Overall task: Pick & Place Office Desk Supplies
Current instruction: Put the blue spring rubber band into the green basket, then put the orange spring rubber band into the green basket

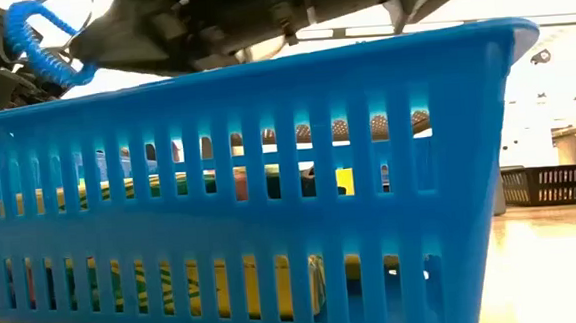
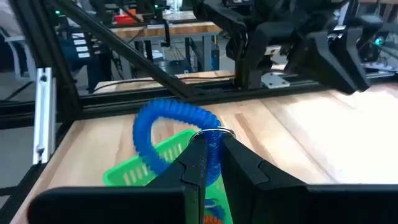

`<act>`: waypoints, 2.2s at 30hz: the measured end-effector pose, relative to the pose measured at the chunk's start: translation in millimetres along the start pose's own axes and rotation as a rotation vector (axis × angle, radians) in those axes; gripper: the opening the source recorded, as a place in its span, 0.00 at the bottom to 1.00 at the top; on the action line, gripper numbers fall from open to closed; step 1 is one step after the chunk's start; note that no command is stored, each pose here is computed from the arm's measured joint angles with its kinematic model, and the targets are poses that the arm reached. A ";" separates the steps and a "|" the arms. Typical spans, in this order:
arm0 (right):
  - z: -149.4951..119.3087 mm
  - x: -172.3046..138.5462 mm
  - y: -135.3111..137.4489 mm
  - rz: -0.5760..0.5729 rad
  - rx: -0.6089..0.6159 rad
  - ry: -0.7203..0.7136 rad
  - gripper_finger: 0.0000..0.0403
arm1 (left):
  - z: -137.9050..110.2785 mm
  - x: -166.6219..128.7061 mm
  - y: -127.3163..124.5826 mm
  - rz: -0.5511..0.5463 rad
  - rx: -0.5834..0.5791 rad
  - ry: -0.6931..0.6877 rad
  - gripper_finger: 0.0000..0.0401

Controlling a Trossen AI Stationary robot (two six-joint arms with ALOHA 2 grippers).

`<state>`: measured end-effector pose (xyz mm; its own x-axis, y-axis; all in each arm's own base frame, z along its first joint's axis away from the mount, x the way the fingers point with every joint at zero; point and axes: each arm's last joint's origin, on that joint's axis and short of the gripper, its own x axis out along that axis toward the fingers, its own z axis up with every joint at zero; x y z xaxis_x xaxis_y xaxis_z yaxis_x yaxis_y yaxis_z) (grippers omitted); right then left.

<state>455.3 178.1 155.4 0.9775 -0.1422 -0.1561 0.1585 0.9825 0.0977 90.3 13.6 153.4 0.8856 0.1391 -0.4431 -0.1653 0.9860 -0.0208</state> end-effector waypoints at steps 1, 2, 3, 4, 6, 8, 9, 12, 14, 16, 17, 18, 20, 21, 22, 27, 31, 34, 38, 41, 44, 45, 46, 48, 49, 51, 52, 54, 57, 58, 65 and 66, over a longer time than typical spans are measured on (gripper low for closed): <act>-2.3 5.4 0.7 -0.006 0.008 0.009 0.08 | 0.0 0.0 0.0 0.000 0.000 0.000 0.26; -5.2 11.2 1.7 -0.013 0.019 0.026 0.08 | 0.0 0.0 0.0 0.000 0.000 0.000 0.26; -8.4 16.2 2.1 -0.023 0.022 0.055 0.08 | 0.0 0.0 0.0 0.000 0.000 0.000 0.26; -11.1 20.7 1.9 -0.036 0.023 0.093 0.08 | 0.0 0.0 0.0 0.000 0.000 0.000 0.26; -14.1 30.0 2.4 -0.065 0.034 0.166 0.08 | 0.0 0.0 0.0 0.000 0.000 0.000 0.26; -13.0 35.9 3.0 -0.096 0.025 0.239 0.08 | 0.0 0.0 0.0 0.000 0.000 0.000 0.26; -10.8 39.0 3.7 -0.111 0.023 0.267 0.08 | 0.0 0.0 0.0 0.000 0.000 0.000 0.26; -2.1 42.4 5.0 -0.149 0.000 0.348 0.08 | 0.0 0.0 0.0 0.000 0.000 0.000 0.26; 2.9 43.7 6.6 -0.163 0.000 0.381 0.08 | 0.0 0.0 0.0 0.000 0.000 0.000 0.26; 4.9 44.7 7.8 -0.175 0.003 0.419 0.08 | 0.0 0.0 0.0 0.000 0.000 0.000 0.26; 4.9 46.0 8.5 -0.173 0.014 0.432 0.08 | 0.1 0.0 0.0 0.000 0.000 0.000 0.26; 3.6 47.1 8.5 -0.172 0.023 0.452 0.08 | 0.0 0.0 0.0 0.000 0.000 0.000 0.26; -1.4 50.7 8.3 -0.168 0.046 0.483 0.08 | 0.0 0.0 0.0 0.000 0.000 0.000 0.26; -4.8 52.0 7.6 -0.167 0.047 0.495 0.08 | 0.0 0.0 0.0 0.000 0.000 0.000 0.26; -7.5 52.6 7.0 -0.167 0.046 0.504 0.08 | 0.0 0.0 0.0 0.000 0.000 0.000 0.26; -9.4 53.6 5.2 -0.171 0.098 0.510 0.08 | 0.0 0.0 0.0 0.000 0.000 0.000 0.26; -10.5 53.2 4.9 -0.171 0.098 0.518 0.08 | 0.0 0.0 0.0 0.000 0.000 0.000 0.26; -10.3 53.3 5.0 -0.171 0.099 0.516 0.08 | 0.0 0.0 0.0 0.000 0.000 0.000 0.26; -10.4 53.3 5.0 -0.171 0.099 0.516 0.08 | 0.0 0.0 0.0 0.000 0.000 0.000 0.26; -9.2 53.4 5.3 -0.169 0.101 0.513 0.08 | 0.0 0.0 0.0 0.000 0.000 0.000 0.26; -6.3 53.6 5.9 -0.166 0.101 0.508 0.09 | 0.0 0.0 0.0 0.000 0.000 0.000 0.26; -4.5 53.5 6.2 -0.165 0.100 0.506 0.10 | 0.0 0.0 0.0 0.000 0.000 0.000 0.26; -3.0 53.5 6.4 -0.164 0.099 0.503 0.11 | 0.1 0.0 0.0 0.000 0.000 0.000 0.26; -1.1 53.2 6.5 -0.166 0.099 0.500 0.14 | 0.0 0.0 0.0 0.000 0.000 0.000 0.26; -0.7 53.0 6.5 -0.166 0.099 0.499 0.16 | 0.0 0.0 0.0 0.000 0.000 0.000 0.26; -0.9 53.0 6.4 -0.167 0.098 0.501 0.19 | 0.0 0.0 0.0 0.000 0.000 0.000 0.26; -1.0 52.9 6.4 -0.168 0.098 0.502 0.21 | 0.0 0.0 0.0 0.000 0.000 0.000 0.27; -0.9 52.9 6.3 -0.170 0.097 0.500 0.24 | 0.0 0.0 0.0 0.000 0.000 0.000 0.27; -0.9 52.9 6.3 -0.170 0.097 0.500 0.27 | 0.0 0.0 0.0 0.000 0.000 0.000 0.27; -0.9 52.9 6.3 -0.170 0.097 0.500 0.28 | 0.0 0.0 0.0 0.000 0.000 0.000 0.27; 11.2 48.1 8.9 -0.213 0.084 0.448 0.28 | 0.0 0.0 0.0 0.000 0.000 0.000 0.27; 16.2 45.8 10.4 -0.214 0.086 0.437 0.28 | 0.0 0.0 0.0 0.000 0.000 0.000 0.27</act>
<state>504.0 179.9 165.2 0.7745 -0.2578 -0.5776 0.3781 0.9208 0.0959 90.3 13.6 153.4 0.8856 0.1390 -0.4431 -0.1652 0.9860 -0.0208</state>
